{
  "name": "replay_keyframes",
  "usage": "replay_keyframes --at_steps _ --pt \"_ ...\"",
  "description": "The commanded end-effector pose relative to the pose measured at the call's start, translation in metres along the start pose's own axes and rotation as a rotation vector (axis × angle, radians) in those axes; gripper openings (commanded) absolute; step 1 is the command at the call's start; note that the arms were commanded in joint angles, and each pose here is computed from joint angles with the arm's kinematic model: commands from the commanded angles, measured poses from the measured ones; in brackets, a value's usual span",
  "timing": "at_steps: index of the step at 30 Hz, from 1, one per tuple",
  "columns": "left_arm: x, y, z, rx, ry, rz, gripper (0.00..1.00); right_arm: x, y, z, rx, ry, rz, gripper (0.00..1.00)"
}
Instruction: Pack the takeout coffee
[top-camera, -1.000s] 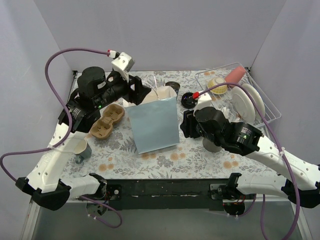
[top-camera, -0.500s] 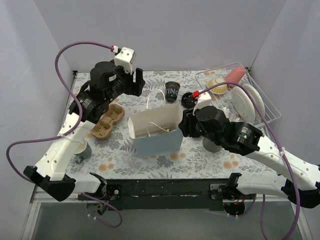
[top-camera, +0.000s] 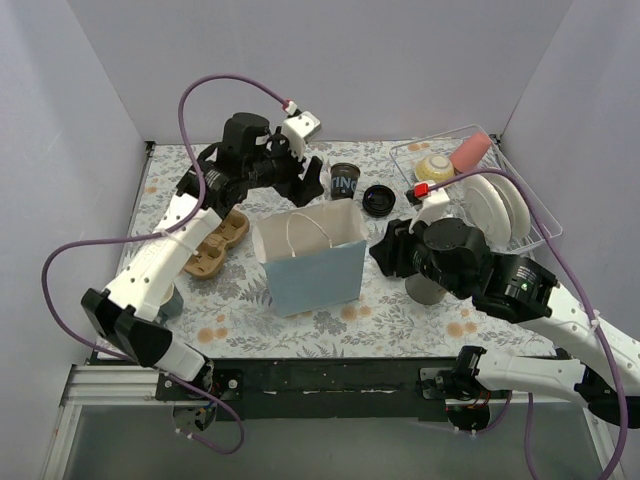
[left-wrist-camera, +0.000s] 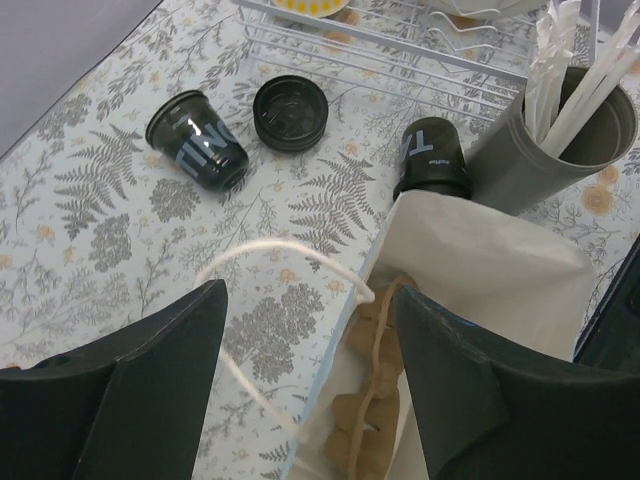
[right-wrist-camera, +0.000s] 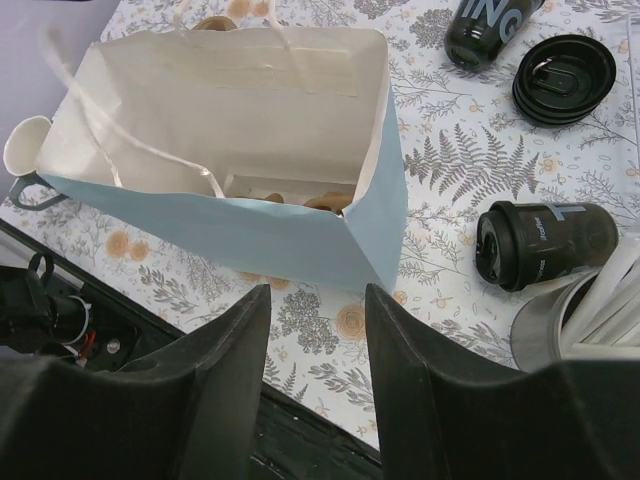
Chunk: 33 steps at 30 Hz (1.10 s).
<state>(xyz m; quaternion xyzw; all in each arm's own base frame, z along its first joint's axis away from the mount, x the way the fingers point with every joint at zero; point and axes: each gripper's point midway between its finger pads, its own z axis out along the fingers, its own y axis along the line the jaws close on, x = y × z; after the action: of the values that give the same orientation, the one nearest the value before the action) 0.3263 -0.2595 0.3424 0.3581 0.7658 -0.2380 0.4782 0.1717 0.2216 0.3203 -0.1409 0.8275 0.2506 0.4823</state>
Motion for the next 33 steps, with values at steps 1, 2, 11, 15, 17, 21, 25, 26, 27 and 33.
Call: replay_keyframes --at_steps 1,2,11,15,17,21,25,26,27,33 --pt "-0.02 -0.013 0.015 0.136 -0.031 0.109 0.67 -0.006 -0.008 -0.009 0.014 -0.04 0.036 0.51" --pt "-0.022 -0.015 0.017 0.158 -0.032 0.126 0.67 -0.006 -0.009 -0.012 0.018 -0.042 0.042 0.51" --pt "0.016 -0.05 0.061 0.268 0.115 0.235 0.67 -0.003 -0.024 -0.03 0.044 -0.057 0.091 0.51" --pt "0.035 -0.048 0.069 0.244 0.176 0.237 0.58 -0.004 -0.027 -0.035 0.046 -0.065 0.102 0.51" --pt "0.037 -0.04 0.072 0.192 0.187 0.219 0.43 -0.006 -0.027 -0.037 0.046 -0.07 0.105 0.51" --pt "0.03 -0.023 0.07 0.06 0.19 0.12 0.08 -0.014 -0.024 -0.037 0.041 -0.086 0.107 0.52" --pt "0.017 -0.018 0.062 -0.058 0.184 -0.112 0.0 -0.026 -0.017 -0.035 0.033 -0.099 0.101 0.54" --pt "0.008 -0.015 0.055 -0.091 0.179 -0.161 0.0 -0.028 -0.015 -0.034 0.032 -0.096 0.087 0.56" --pt "0.007 -0.007 0.051 -0.152 0.185 -0.206 0.0 -0.031 -0.013 -0.031 0.038 -0.088 0.078 0.57" --pt "0.031 0.042 0.014 -0.546 0.165 -0.754 0.0 -0.035 0.007 -0.015 -0.004 -0.057 0.039 0.58"
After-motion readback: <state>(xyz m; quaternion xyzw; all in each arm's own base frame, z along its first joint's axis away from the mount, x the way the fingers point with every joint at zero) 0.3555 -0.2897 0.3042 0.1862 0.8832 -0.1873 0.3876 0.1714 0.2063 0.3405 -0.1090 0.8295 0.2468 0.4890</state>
